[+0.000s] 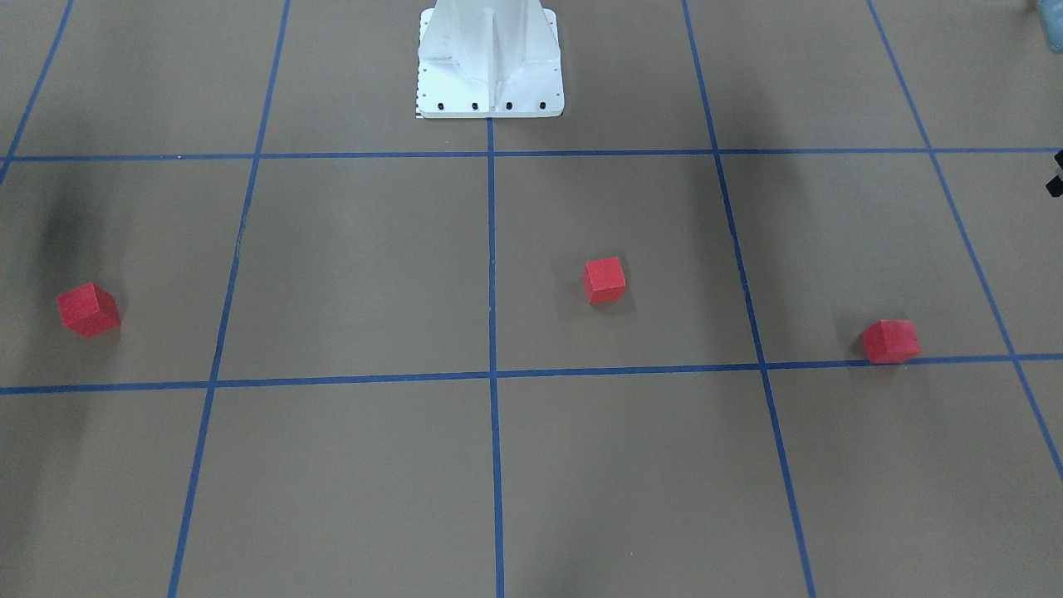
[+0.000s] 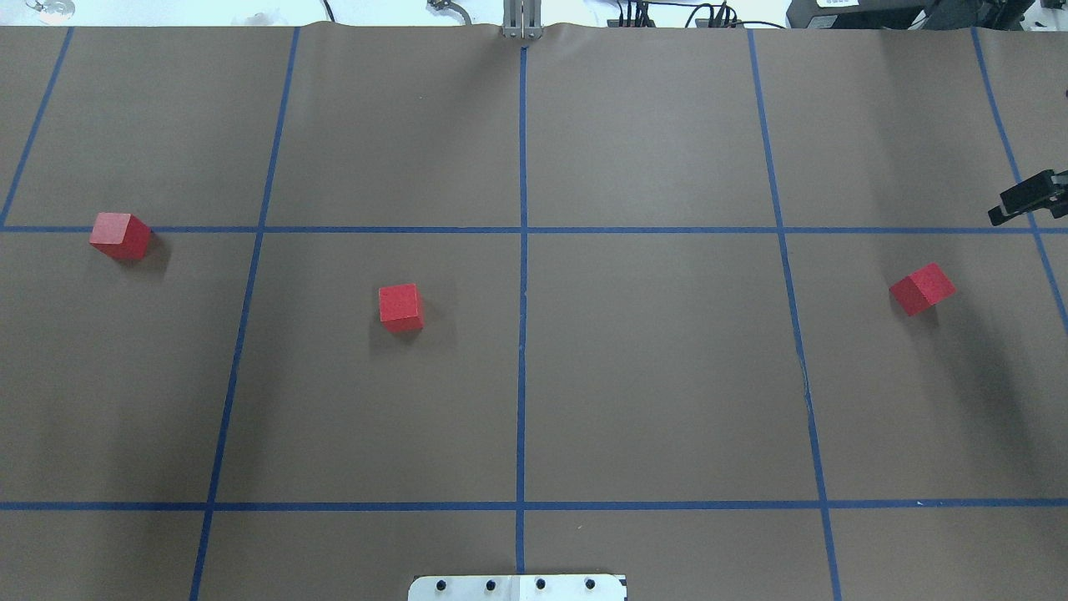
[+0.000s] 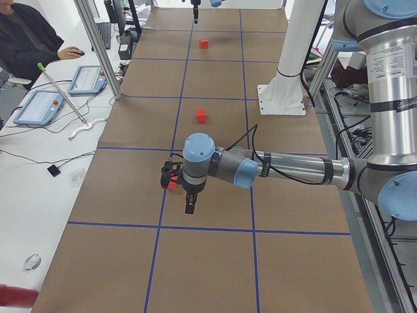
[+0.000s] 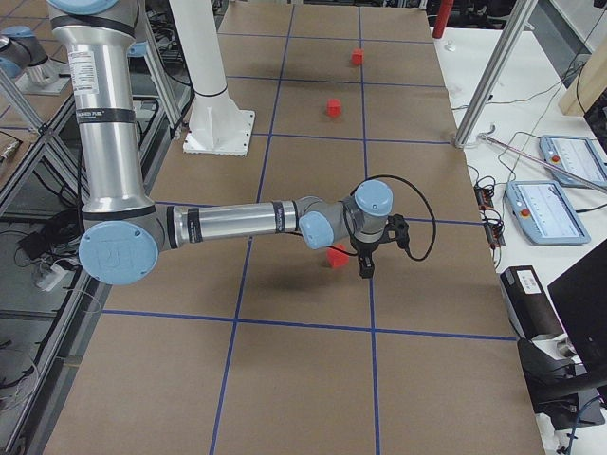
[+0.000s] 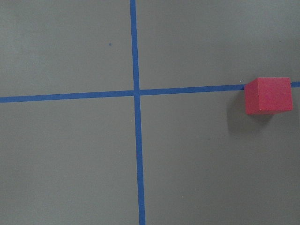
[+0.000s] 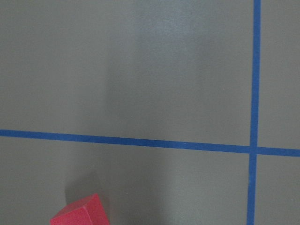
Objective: Form red blocks into L shape at center
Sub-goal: 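Reach the right gripper to the outermost red cube and grasp it, then carry the red cube with the right gripper toward the middle cube, then lower the cube beside the middle cube, nearer the robot, and release, then lift the right gripper away while the left gripper reaches toward the middle cube, then grasp the middle red cube with the left gripper and carry it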
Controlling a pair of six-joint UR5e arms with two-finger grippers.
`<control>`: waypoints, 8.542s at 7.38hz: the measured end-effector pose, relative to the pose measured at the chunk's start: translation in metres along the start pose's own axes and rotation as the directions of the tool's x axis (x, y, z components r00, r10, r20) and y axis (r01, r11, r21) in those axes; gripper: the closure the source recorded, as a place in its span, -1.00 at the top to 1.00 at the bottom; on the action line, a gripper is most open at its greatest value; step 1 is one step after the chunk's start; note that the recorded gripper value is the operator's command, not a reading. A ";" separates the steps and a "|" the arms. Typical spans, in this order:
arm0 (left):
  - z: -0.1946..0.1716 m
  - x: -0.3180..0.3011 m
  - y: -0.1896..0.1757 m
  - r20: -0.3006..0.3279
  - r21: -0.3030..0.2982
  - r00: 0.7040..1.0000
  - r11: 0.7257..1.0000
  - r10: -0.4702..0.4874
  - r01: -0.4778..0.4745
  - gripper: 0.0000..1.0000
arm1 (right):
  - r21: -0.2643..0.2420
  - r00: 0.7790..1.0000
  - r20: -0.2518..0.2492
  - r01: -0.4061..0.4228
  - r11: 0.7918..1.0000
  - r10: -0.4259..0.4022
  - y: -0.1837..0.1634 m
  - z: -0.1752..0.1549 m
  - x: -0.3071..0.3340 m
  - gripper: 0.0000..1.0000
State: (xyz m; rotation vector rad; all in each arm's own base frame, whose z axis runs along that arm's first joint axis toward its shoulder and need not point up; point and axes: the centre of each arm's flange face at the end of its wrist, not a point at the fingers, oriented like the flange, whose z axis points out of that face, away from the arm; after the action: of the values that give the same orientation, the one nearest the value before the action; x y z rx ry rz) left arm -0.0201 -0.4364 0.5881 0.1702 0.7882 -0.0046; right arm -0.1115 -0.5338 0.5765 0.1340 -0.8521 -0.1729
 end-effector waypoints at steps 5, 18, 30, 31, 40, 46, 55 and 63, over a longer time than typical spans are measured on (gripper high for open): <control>-0.005 0.005 -0.002 -0.003 0.010 1.000 1.000 0.012 -0.012 1.00 | 0.005 0.969 -0.042 0.243 0.970 -0.243 0.028 0.075 -0.063 0.90; -0.006 0.006 -0.003 -0.007 0.024 1.000 0.999 0.026 -0.026 1.00 | -0.004 0.965 0.155 -0.215 0.977 0.213 -0.041 0.077 -0.415 -1.00; -0.007 0.008 -0.003 -0.008 0.027 1.000 0.999 0.027 -0.027 1.00 | 0.013 0.959 -0.045 -0.281 0.960 0.281 0.042 0.135 -0.662 0.10; -0.007 0.008 -0.003 -0.007 0.027 1.000 0.999 0.027 -0.027 1.00 | 0.017 0.959 -0.053 -0.278 0.960 0.279 0.043 0.139 -0.661 0.18; 0.020 0.079 -0.040 -0.101 0.015 0.995 1.000 0.008 -0.006 1.00 | 0.014 0.937 0.060 -0.344 0.939 0.343 -0.007 0.034 -0.541 1.00; 0.102 0.382 -0.061 -0.139 -0.031 0.986 0.995 -0.096 0.092 1.00 | 0.049 0.983 -0.092 -0.157 0.986 0.161 -0.036 0.027 -0.329 1.00; 0.178 0.607 -0.022 -0.033 -0.107 0.996 0.991 -0.087 0.083 0.99 | 0.045 0.979 -0.120 -0.158 0.986 0.163 -0.025 0.040 -0.284 1.00; 0.161 0.630 -0.054 -0.043 -0.054 0.991 0.991 -0.128 0.125 -1.00 | 0.043 0.979 -0.123 -0.160 0.986 0.164 -0.025 0.041 -0.283 1.00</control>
State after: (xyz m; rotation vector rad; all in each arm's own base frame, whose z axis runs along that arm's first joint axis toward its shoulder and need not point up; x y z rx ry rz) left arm 0.5348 -0.4771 0.2467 0.0719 0.8437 -0.1007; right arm -0.3279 -0.5023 0.3906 0.1048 -0.7362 0.0027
